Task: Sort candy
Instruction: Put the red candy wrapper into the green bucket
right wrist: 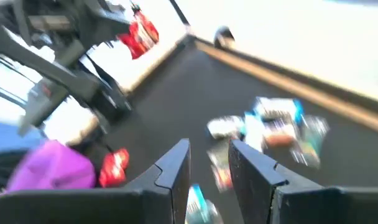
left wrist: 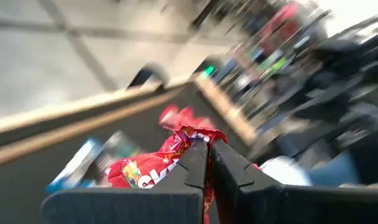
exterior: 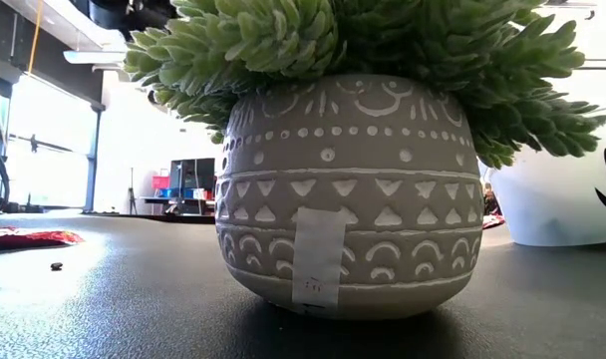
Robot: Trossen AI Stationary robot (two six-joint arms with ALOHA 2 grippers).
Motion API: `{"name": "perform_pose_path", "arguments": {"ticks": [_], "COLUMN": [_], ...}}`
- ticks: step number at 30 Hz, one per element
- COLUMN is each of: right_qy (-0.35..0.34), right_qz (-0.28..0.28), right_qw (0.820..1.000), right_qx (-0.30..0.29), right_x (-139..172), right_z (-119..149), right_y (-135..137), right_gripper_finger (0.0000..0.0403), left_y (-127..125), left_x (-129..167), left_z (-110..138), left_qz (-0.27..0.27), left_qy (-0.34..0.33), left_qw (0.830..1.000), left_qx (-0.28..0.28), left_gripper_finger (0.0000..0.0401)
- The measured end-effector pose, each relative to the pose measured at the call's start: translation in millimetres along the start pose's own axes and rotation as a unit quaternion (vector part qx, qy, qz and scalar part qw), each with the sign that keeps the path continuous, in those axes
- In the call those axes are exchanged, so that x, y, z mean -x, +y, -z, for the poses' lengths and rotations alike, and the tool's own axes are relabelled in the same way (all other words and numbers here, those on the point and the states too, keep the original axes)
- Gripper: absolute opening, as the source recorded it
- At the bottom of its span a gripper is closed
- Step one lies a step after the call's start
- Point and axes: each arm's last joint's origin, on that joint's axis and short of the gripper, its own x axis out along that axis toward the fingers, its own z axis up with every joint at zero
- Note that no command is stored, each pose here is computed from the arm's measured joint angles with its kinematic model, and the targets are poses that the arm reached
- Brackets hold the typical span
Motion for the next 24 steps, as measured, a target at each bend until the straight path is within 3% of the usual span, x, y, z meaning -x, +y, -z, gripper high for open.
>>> {"name": "perform_pose_path", "arguments": {"ticks": [4,9,18,24], "right_qy": [-0.07,-0.128,-0.165,-0.202], "right_qz": [-0.039,-0.073,-0.119,-0.154], "right_qw": [0.997,0.989,0.979,0.967], "right_qx": [0.013,0.021,0.015,0.023], "right_x": [1.2,3.7,-13.7,-21.6], "right_z": [-13.4,-24.4,-28.4,-32.3], "right_y": [7.8,14.6,25.4,33.1], "right_gripper_finger": [0.0106,0.0106,0.0106,0.0106], "left_y": [-14.3,-31.9,-65.3,-73.4], "left_x": [1.3,0.9,-7.3,-25.8], "left_z": [-9.7,-20.5,-44.0,-51.1], "left_qz": [0.054,0.076,0.119,0.122], "left_qy": [-0.054,-0.074,-0.106,-0.104], "left_qw": [0.997,0.994,0.986,0.986], "left_qx": [0.009,0.002,-0.041,-0.046], "left_gripper_finger": [0.0,0.0,0.0,0.0]}}
